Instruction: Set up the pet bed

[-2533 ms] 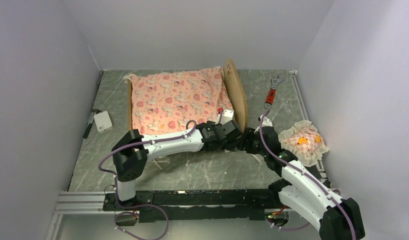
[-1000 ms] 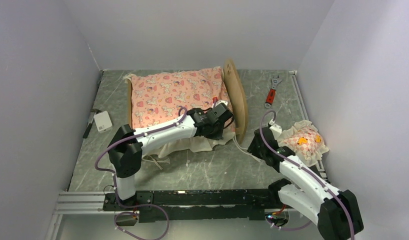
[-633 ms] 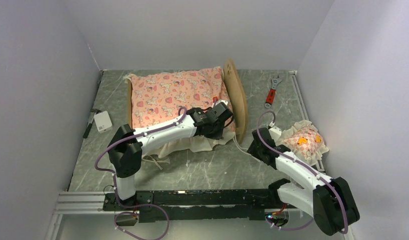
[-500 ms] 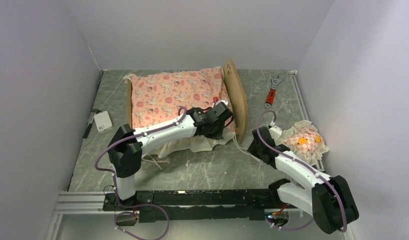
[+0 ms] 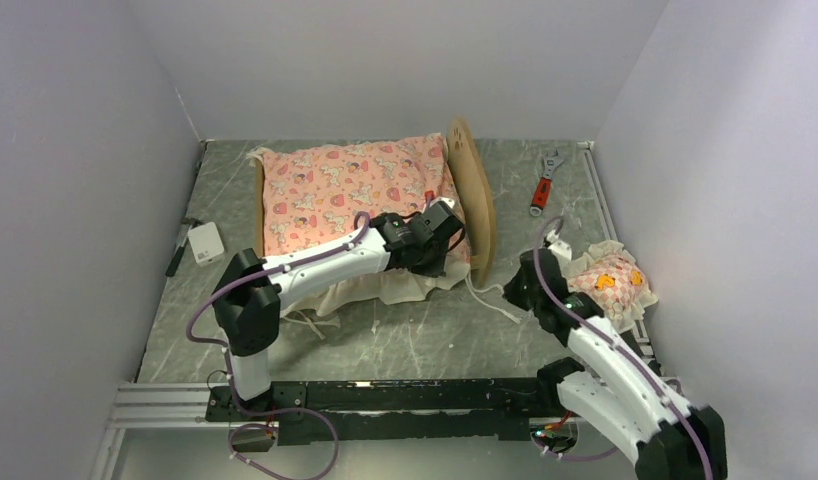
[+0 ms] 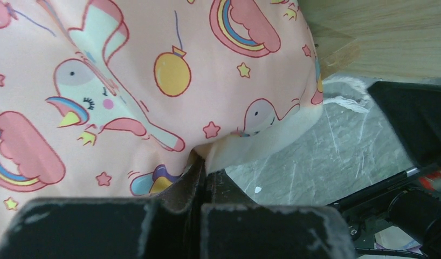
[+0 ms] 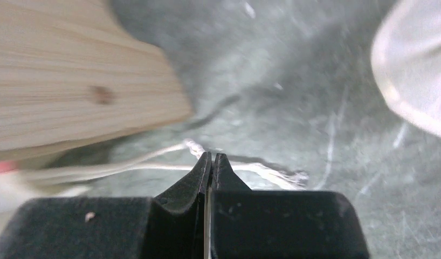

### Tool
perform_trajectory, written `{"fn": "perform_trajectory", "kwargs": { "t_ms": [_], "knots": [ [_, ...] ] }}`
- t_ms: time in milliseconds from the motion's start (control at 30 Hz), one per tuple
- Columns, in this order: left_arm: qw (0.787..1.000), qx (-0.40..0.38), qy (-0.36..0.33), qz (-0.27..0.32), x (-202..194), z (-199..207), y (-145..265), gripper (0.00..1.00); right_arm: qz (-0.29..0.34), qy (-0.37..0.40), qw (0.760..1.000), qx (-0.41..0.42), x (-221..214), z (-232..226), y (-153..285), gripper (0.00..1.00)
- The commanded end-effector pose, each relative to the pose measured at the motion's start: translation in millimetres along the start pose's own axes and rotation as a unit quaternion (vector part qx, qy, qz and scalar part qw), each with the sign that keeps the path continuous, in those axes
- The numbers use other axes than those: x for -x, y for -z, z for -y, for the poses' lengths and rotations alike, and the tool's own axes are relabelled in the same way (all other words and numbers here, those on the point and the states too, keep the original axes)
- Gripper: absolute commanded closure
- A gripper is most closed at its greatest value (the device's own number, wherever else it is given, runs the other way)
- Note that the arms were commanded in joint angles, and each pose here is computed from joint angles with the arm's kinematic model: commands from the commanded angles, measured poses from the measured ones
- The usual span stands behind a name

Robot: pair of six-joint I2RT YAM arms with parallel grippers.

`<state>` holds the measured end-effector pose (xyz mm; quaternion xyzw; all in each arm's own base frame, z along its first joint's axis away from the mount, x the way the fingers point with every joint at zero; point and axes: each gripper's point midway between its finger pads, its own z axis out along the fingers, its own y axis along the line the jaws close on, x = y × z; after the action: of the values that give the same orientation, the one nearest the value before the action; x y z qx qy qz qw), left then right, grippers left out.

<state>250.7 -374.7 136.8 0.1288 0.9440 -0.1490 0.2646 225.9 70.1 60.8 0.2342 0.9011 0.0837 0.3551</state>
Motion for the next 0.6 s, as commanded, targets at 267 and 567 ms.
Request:
{"fn": "perform_trajectory", "kwargs": {
  "t_ms": [267, 567],
  "knots": [
    [0.995, -0.049, 0.04, 0.077, 58.6, -1.1, 44.8, 1.0, 0.155, 0.131, 0.949, 0.241, 105.2, -115.2, 126.2, 1.0],
    [0.995, -0.061, 0.049, 0.066, 55.8, 0.9, 38.8, 1.0, 0.218, 0.186, 0.92, 0.267, 155.3, -160.0, 154.3, 1.0]
  ]
}}
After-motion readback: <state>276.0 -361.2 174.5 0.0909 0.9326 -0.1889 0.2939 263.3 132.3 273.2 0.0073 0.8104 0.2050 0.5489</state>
